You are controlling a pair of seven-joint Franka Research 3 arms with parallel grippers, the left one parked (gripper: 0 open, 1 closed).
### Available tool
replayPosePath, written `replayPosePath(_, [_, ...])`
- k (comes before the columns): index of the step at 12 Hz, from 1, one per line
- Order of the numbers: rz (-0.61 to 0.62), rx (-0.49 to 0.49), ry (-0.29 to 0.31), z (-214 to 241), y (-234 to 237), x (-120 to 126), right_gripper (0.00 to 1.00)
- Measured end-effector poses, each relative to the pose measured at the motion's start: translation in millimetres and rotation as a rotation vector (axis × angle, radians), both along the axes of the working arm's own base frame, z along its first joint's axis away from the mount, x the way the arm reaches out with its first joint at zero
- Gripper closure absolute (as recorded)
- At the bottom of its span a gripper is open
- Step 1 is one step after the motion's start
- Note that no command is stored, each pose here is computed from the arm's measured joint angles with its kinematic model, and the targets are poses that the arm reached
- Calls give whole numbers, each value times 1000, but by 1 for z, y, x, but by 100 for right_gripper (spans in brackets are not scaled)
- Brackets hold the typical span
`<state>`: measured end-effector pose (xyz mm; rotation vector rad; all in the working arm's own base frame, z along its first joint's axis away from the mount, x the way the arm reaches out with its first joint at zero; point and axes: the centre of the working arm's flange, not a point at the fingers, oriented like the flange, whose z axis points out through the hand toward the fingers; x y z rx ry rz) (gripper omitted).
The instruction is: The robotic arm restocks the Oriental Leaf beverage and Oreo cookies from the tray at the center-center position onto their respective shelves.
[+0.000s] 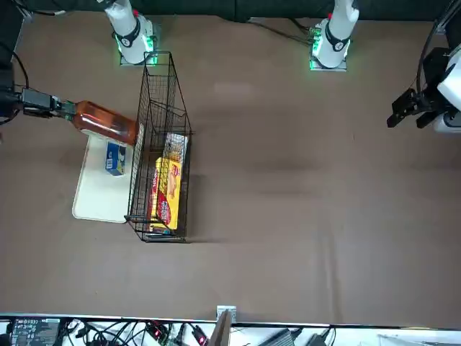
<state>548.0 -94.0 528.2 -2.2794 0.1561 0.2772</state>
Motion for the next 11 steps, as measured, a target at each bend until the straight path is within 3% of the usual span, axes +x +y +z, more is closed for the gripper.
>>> replayPosePath(11, [61,1,11,-27,66,2,41])
